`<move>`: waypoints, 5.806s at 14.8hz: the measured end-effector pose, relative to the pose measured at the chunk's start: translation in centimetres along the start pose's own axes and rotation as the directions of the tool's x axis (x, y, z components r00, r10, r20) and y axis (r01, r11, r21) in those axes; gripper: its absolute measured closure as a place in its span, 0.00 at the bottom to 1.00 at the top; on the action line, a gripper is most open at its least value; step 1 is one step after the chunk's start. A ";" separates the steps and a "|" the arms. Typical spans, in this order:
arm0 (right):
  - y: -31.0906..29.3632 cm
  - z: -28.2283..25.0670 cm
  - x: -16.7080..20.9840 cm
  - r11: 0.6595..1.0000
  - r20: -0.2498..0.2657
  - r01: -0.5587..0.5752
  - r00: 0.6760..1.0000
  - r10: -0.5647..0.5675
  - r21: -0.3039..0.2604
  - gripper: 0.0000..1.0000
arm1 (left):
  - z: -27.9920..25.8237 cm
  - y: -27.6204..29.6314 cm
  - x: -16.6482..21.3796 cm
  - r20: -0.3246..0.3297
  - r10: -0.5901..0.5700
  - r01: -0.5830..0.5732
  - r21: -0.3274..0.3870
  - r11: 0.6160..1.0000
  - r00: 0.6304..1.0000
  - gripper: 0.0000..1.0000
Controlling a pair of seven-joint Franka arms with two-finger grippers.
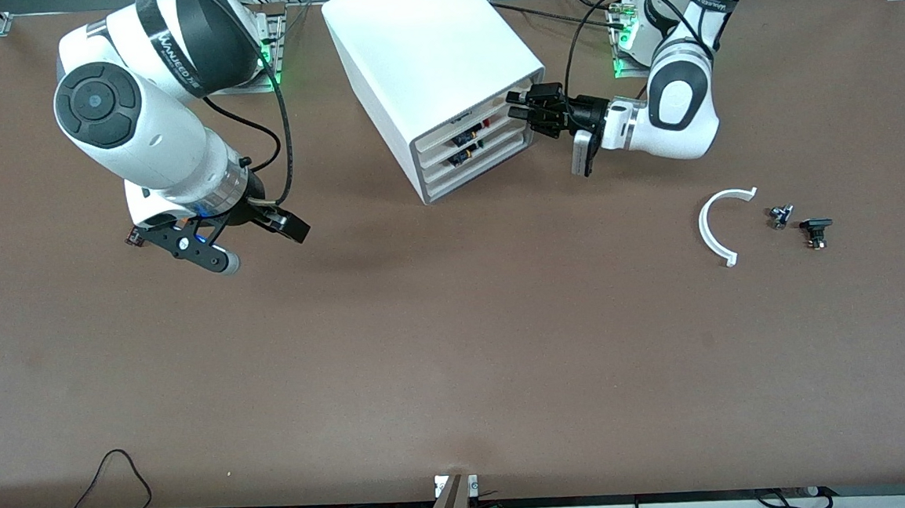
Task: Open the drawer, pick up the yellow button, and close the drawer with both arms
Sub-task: 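Pull the drawer open with the left gripper while the right gripper rises, then reach the right gripper into the open drawer over the yellow button, then grasp the yellow button with the right gripper while the left gripper releases, then push the drawer shut with the left gripper while the right gripper withdraws, then carry the yellow button with the right gripper toward the orange box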
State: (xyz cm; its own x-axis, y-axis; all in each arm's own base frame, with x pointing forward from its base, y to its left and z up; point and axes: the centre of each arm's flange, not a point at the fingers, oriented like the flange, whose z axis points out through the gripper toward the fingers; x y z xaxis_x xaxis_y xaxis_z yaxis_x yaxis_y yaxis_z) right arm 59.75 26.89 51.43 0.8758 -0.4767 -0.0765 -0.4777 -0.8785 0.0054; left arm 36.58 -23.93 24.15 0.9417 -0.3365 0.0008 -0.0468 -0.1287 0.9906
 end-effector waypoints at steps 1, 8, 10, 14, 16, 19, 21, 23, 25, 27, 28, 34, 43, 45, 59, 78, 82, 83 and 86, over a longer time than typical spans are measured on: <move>-0.3 0.0 -0.1 1.000 -0.001 -0.004 1.000 0.004 0.001 0.00 | 0.4 0.0 -0.2 0.001 -0.003 0.003 -0.006 1.000 1.000 0.58; -2.9 -0.5 -1.4 0.997 -0.011 -0.071 0.997 0.072 0.014 0.00 | 0.7 -0.2 -0.5 0.002 0.001 -0.001 -0.006 1.000 1.000 0.85; -4.2 -0.7 -2.4 0.994 -0.015 -0.106 0.994 0.106 0.023 0.00 | 0.6 -0.2 -0.5 -0.002 0.002 -0.002 -0.006 1.000 1.000 0.85; -7.2 -0.2 -5.1 0.984 -0.015 -0.174 0.985 0.174 0.033 0.00 | -2.6 -0.5 1.1 -0.047 0.016 -0.016 0.009 1.000 0.999 0.85; -9.0 0.0 -6.7 0.977 -0.009 -0.208 0.978 0.209 0.046 0.00 | -5.3 -1.1 2.7 -0.073 0.026 -0.025 0.019 1.000 0.997 0.85; -11.8 0.5 -9.4 0.964 -0.008 -0.259 0.966 0.260 0.068 0.00 | -8.3 -2.1 5.3 -0.087 0.048 -0.046 0.023 0.999 0.995 0.85; -13.4 1.1 -11.2 0.954 -0.007 -0.289 0.957 0.291 0.083 0.00 | -9.8 -2.3 6.6 -0.089 0.063 -0.060 0.031 0.998 0.994 0.85; -14.8 1.8 -12.9 0.941 -0.004 -0.321 0.946 0.323 0.103 0.00 | -10.5 -2.2 7.3 -0.082 0.059 -0.055 0.040 0.998 0.995 0.85; -15.9 2.2 -14.3 0.925 0.002 -0.357 0.933 0.360 0.128 0.00 | -10.7 -2.2 7.5 -0.084 0.048 -0.044 0.048 0.998 0.995 0.71; -17.1 2.8 -16.0 0.910 0.010 -0.387 0.921 0.390 0.149 0.00 | -11.1 -2.3 7.5 -0.095 0.044 -0.039 0.057 0.998 0.995 0.54; -17.9 3.3 -17.1 0.901 0.016 -0.402 0.914 0.405 0.161 0.00 | -11.3 -2.3 7.6 -0.099 0.044 -0.038 0.058 0.998 0.994 0.45; -21.3 7.6 -23.3 0.879 0.038 -0.448 0.893 0.448 0.164 0.00 | -13.5 -0.4 8.5 -0.073 -0.001 0.010 0.121 0.993 0.997 0.00; -22.8 13.1 -26.8 0.876 0.028 -0.473 0.881 0.472 0.098 0.00 | -18.9 10.2 11.8 -0.004 -0.169 0.147 0.518 0.843 0.986 0.00; -22.9 13.4 -26.9 0.877 0.026 -0.472 0.881 0.472 0.092 0.04 | -19.8 12.5 12.6 -0.016 -0.235 0.195 0.615 0.764 0.972 0.00; -22.0 8.1 -23.4 0.925 0.040 -0.357 0.934 0.355 0.128 0.59 | -14.4 17.1 14.2 -0.390 -0.433 0.506 0.841 0.193 0.813 0.00; 1.5 4.6 10.9 0.898 0.050 0.439 0.898 -0.437 -0.025 0.59 | 0.4 13.1 16.6 -0.627 -0.347 0.708 0.679 0.195 0.697 0.00; 6.5 6.4 14.9 0.855 0.037 0.515 0.857 -0.514 -0.061 0.59 | 1.4 12.9 16.3 -0.640 -0.352 0.721 0.668 0.183 0.682 0.00; 7.5 6.9 15.8 0.844 0.026 0.531 0.847 -0.531 -0.069 0.59 | 1.9 13.0 16.1 -0.644 -0.354 0.725 0.665 0.178 0.678 0.00; 11.1 9.4 18.4 0.817 -0.034 0.569 0.818 -0.574 -0.091 0.59 | 4.8 13.3 15.3 -0.652 -0.362 0.733 0.662 0.156 0.666 0.00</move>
State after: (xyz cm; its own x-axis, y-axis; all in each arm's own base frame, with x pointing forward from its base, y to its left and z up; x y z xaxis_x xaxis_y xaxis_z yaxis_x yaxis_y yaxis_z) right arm 69.92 8.71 40.67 0.9931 0.1127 -0.0320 0.1143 -0.9921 0.0512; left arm 48.73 -35.28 36.64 0.8616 0.4303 -0.2692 0.4619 -0.8846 0.0645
